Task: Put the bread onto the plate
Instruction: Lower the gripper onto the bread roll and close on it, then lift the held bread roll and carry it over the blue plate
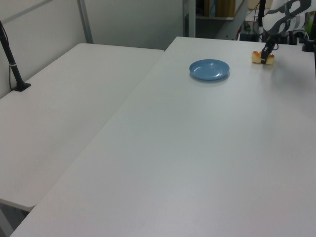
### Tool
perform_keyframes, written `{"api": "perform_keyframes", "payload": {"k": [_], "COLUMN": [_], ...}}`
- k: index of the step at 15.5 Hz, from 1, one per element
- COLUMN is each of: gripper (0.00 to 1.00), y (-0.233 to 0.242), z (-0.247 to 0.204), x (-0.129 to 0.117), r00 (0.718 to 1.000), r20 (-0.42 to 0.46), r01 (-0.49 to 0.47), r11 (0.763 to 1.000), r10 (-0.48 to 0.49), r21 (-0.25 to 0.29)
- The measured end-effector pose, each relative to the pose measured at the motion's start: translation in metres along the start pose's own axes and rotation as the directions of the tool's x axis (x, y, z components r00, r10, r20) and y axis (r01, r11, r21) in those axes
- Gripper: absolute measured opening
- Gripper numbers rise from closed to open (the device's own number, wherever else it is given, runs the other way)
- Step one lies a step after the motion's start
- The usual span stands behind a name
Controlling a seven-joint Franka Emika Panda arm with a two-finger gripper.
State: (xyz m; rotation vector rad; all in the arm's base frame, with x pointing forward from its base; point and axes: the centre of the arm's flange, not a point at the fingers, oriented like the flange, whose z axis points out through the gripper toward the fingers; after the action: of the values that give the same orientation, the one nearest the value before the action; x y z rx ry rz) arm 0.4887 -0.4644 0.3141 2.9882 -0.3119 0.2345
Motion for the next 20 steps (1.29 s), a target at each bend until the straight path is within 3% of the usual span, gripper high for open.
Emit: {"api": "perform_keyframes", "payload": {"k": [3,6,11,14,17,20], "gripper": [0.41,0.39,0.39,0.39,0.39,0.39], "y": [-0.022,-0.054,-0.134,-0.186,-0.223,-0.229], "z": [-0.029,-0.057,-0.08,-0.075,-0.051,-0.038], "x": [0.034,0.069,0.117,0.15,0.169,0.172], "r00": [0.994,0.982,0.964,0.935,0.937,0.955], "r20": [-0.024,-0.067,-0.13,-0.209,-0.226,-0.221], "r01": [-0.107,-0.172,-0.215,-0.254,-0.232,-0.179], "r11": [0.992,0.981,0.967,0.953,0.959,0.978], "r10": [0.109,0.178,0.232,0.286,0.265,0.198], "r21": [0.068,0.091,0.137,0.167,0.162,0.103]}}
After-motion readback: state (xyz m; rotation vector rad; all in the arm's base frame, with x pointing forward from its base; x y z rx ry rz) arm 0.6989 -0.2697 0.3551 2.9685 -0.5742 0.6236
